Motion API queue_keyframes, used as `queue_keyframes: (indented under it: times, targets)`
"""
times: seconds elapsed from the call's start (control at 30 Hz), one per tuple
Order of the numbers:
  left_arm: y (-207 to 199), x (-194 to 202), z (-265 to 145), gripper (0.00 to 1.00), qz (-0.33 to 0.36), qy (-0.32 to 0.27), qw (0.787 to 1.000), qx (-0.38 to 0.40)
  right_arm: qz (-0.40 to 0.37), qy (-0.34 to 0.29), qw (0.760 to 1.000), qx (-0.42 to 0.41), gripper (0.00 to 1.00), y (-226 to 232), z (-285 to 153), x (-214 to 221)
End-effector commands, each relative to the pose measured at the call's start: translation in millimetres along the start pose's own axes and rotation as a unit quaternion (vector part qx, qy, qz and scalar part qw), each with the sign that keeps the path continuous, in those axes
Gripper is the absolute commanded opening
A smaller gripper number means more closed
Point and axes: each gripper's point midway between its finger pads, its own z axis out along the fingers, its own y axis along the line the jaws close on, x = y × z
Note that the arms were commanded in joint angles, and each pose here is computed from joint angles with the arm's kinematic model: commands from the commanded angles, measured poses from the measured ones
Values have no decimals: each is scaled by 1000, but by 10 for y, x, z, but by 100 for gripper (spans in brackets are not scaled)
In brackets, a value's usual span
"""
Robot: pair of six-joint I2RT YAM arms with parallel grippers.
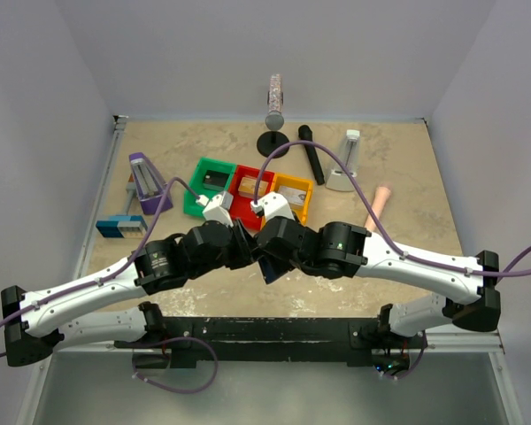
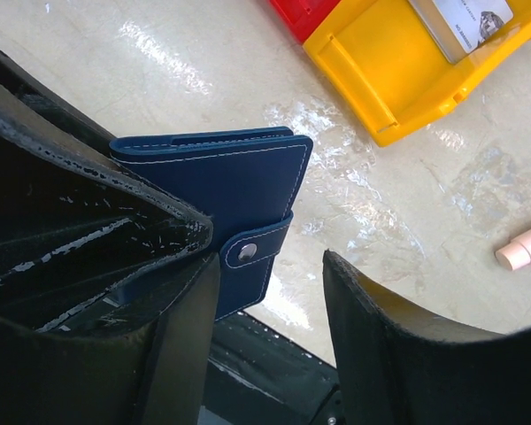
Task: Take the credit cards out of the card holder
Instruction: Open the card holder.
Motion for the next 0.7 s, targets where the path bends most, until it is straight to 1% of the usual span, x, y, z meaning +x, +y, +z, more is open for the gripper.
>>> queue_keyframes:
  times: [0.0, 0.07, 0.3, 0.67]
  targets:
    - [-542, -94, -148, 0, -50, 2, 994, 102, 3, -11, 1000, 27, 53, -67, 12, -81]
    - [-560, -98, -156, 0, -52, 3, 993, 104, 1, -10, 1000, 29, 51, -69, 23, -73]
    - [-554, -94, -166, 0, -54, 4, 993, 105, -5, -9, 999, 31, 36, -76, 33, -66]
    - [-535, -92, -186, 0, -56, 4, 993, 108, -6, -2, 999, 31, 22, -88, 31, -22]
